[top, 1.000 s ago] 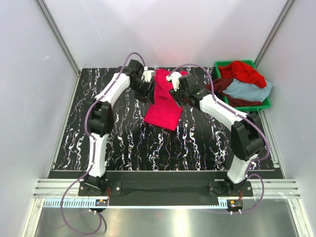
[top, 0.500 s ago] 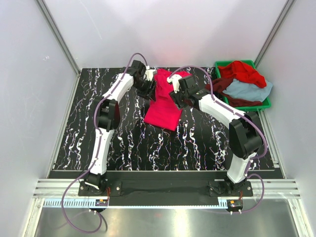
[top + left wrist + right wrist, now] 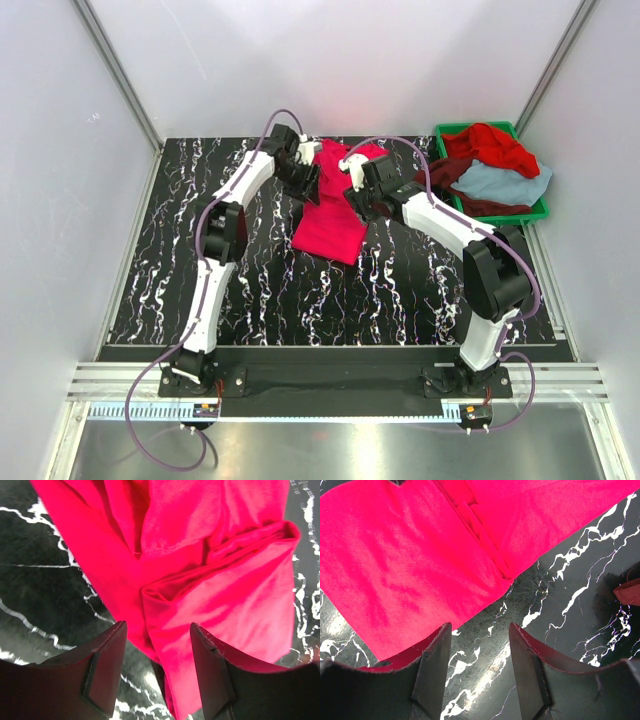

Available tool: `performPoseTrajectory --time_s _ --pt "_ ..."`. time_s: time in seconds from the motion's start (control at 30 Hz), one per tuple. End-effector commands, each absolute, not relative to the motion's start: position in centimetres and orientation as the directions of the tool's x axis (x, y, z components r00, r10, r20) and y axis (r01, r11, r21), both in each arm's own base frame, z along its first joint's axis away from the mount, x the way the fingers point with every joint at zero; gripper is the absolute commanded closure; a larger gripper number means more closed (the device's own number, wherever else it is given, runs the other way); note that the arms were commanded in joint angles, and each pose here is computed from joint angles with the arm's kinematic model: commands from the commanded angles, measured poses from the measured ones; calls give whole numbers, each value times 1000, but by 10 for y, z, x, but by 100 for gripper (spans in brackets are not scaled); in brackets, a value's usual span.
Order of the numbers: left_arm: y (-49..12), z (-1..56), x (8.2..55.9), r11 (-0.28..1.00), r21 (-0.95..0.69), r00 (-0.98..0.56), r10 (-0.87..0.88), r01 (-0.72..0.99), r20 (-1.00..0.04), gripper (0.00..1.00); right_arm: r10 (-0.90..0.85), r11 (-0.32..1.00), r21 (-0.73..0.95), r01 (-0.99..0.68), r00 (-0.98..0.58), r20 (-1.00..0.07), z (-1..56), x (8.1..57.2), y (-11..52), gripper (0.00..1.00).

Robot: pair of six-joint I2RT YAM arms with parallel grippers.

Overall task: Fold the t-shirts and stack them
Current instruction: Fold the tshirt

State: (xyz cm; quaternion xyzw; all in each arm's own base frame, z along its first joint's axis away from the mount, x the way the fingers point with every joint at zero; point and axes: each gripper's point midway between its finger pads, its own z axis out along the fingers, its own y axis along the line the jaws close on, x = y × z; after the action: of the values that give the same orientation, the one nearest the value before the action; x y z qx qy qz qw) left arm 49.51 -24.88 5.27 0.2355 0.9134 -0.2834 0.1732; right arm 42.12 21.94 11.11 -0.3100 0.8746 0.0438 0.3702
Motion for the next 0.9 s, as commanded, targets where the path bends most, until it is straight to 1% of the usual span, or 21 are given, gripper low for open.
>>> performPoseTrajectory --time_s 0.0,0.27,0.53,0.6,0.67,0.77,0.87 --pt "-259 56 506 700 -439 -801 332 563 -498 43 -503 806 -147 -574 -533 -680 111 424 220 43" --pt "-265 49 505 686 -447 -797 341 574 -498 60 -502 808 -139 -573 -545 -672 104 424 220 43" --pt "-269 50 504 680 -455 -797 340 575 -499 64 -501 810 -143 -569 -543 -674 104 428 221 43" --pt "-270 48 504 677 -458 -797 342 577 -498 69 -503 808 -146 -570 -542 -673 104 428 221 44" --pt "-272 49 502 670 -459 -793 349 583 -499 77 -507 806 -149 -572 -540 -671 103 427 221 44" --pt "-272 53 502 671 -452 -789 349 587 -506 100 -507 807 -149 -571 -542 -670 102 427 220 44" --pt "-271 65 505 677 -438 -780 341 591 -524 100 -506 807 -151 -570 -537 -675 104 428 220 43"
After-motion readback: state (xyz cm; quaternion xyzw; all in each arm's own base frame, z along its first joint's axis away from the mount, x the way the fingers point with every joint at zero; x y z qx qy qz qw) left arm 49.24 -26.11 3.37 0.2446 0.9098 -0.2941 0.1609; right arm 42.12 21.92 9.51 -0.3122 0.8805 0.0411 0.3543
